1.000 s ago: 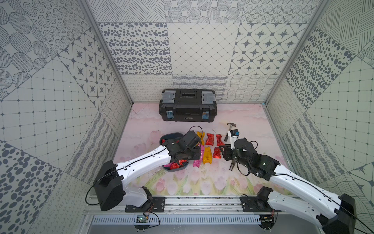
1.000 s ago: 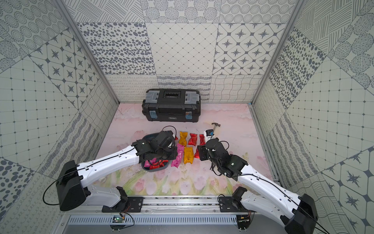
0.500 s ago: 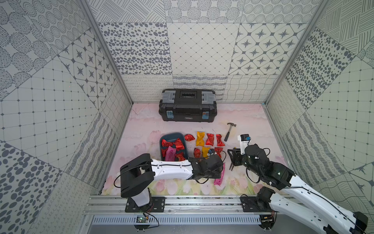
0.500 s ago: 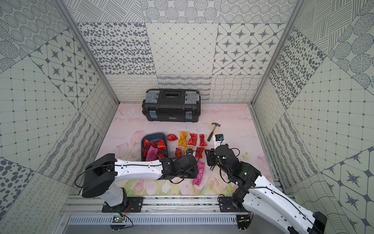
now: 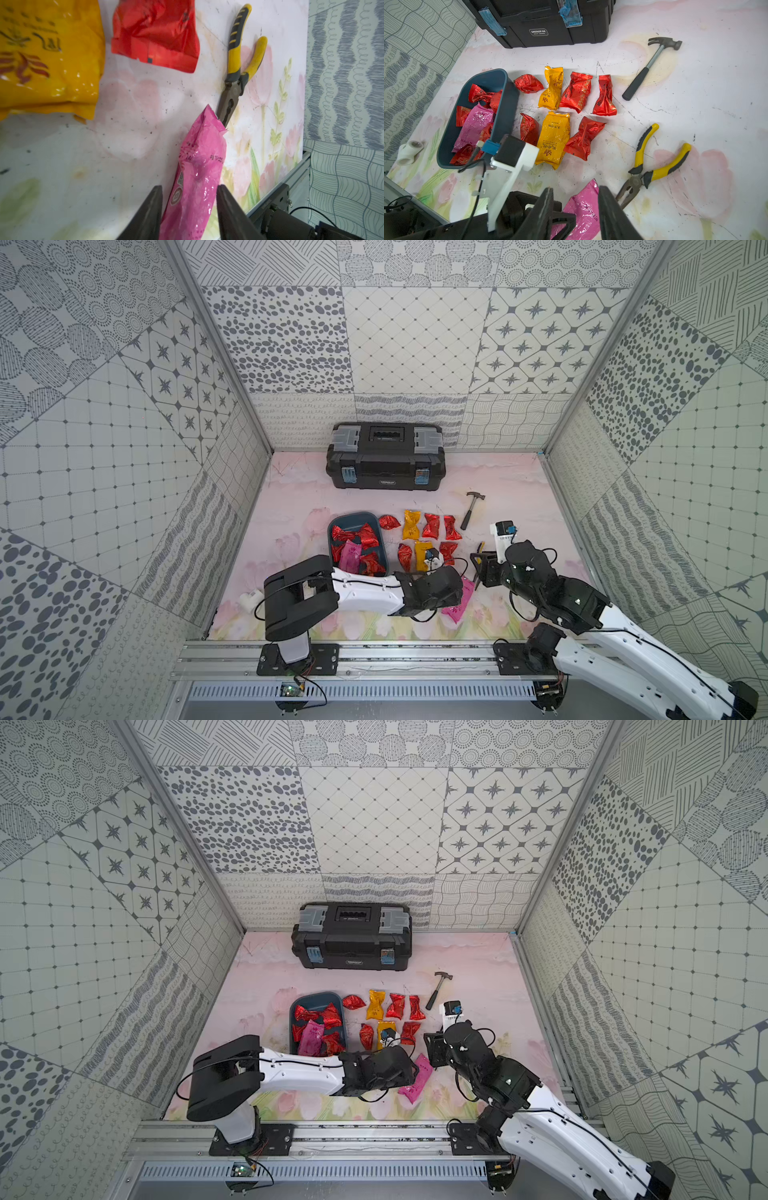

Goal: Take the tea bags out of the storage box
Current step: Place the tea bag at the center of the board, then pick up the tea bag from the storage box.

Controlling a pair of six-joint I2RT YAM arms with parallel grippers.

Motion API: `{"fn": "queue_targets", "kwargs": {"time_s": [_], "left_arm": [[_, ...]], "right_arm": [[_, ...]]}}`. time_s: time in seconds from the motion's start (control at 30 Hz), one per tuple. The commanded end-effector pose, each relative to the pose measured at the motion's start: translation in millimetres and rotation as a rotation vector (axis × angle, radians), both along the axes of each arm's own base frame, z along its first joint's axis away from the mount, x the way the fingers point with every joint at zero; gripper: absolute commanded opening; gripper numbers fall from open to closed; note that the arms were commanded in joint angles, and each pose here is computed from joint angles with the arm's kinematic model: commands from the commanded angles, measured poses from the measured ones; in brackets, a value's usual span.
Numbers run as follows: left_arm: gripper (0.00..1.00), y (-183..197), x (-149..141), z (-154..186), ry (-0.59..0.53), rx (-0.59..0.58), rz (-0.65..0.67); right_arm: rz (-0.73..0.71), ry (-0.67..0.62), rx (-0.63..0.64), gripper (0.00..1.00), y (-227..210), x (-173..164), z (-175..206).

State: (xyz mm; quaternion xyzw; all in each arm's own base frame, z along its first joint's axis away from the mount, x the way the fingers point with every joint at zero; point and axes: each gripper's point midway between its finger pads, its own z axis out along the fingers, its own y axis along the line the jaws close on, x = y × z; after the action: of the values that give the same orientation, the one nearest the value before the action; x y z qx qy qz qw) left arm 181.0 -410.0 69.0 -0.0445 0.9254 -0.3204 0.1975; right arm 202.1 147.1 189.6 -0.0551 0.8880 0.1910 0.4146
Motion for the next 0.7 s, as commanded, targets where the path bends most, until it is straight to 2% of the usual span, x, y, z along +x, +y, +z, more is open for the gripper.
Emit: {"fn": "queue_targets", "kwargs": {"time_s": [0.0, 0.13, 0.27, 0.47, 0.67], "left_arm": [[0.52, 42, 17, 22, -0.082, 0.13, 0.149], [0.53, 76, 22, 54, -0.137, 0.218, 0.202], [0.53, 121, 34, 87, -0.185, 0.301, 0.265], [0.52, 212, 53, 114, -0.152, 0.361, 0.372], [0.52, 295, 57, 113, -0.072, 0.356, 0.442]], "right_arm": [[0.012, -0.026, 0.036, 0.4, 4, 1, 15], [0.068, 0.007, 0.04, 0.4, 19, 1, 14], [0.201, 0.064, 0.074, 0.38, 55, 1, 7], [0.412, 0.042, 0.067, 0.39, 124, 2, 12], [0.64, 0.034, -0.047, 0.41, 199, -6, 0]]}}
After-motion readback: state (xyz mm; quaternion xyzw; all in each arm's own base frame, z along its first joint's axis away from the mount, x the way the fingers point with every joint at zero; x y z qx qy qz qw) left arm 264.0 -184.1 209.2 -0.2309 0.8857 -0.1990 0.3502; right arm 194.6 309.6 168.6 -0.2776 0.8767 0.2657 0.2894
